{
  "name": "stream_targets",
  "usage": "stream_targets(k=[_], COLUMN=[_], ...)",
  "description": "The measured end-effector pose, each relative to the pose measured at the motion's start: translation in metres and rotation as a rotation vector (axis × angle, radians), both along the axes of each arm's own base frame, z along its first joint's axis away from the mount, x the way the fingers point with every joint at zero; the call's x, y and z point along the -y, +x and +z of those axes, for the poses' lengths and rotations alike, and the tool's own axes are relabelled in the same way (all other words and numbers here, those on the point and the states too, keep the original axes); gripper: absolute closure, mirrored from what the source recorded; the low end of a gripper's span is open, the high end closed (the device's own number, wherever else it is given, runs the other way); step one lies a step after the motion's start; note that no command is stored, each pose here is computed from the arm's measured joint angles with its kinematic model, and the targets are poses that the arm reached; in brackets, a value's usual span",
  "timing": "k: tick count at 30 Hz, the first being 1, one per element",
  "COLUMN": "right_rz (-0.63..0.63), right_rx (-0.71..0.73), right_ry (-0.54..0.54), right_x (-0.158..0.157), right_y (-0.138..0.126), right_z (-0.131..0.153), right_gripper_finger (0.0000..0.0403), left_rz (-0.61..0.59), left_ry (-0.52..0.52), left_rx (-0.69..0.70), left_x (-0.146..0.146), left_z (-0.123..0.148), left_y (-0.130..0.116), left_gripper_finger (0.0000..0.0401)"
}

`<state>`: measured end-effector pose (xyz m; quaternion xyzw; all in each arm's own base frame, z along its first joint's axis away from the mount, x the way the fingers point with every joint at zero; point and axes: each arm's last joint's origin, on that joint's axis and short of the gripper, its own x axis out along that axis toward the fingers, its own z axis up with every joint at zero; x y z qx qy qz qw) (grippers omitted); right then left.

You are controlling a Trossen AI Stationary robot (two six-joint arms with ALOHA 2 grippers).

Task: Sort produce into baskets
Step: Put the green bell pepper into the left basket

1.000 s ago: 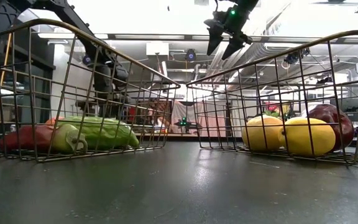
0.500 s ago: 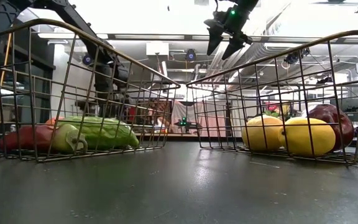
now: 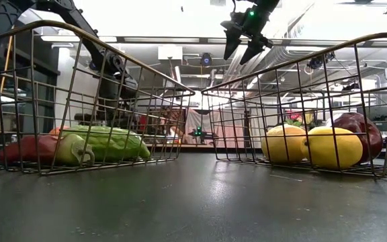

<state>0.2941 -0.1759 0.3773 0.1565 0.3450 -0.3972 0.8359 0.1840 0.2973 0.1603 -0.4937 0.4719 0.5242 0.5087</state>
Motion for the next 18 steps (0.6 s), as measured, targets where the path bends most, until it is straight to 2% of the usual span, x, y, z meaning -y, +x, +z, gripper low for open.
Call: stream_targets(k=[7,13,18], right_rz=[0.0,-0.012,-0.013], right_rx=[-0.006,0.004,0.004], right_ry=[0.003,0.011,0.012], right_x=[0.0,0.0,0.0], right_y=[0.0,0.0,0.0], right_z=[0.0,0.0,0.0], right_gripper_finger=[0.0074,0.0074,0.0074], left_rz=[-0.182,-0.173,-0.215], left_ry=[0.075,0.09,0.091], left_rx=[-0.006,0.001,0.0], left_x=[-0.011,-0.013,-0.012], left_z=[0.016,0.018,0.018], left_y=[0.005,0.006,0.007], left_gripper_finger=[0.0006,0.0006,0.0006])
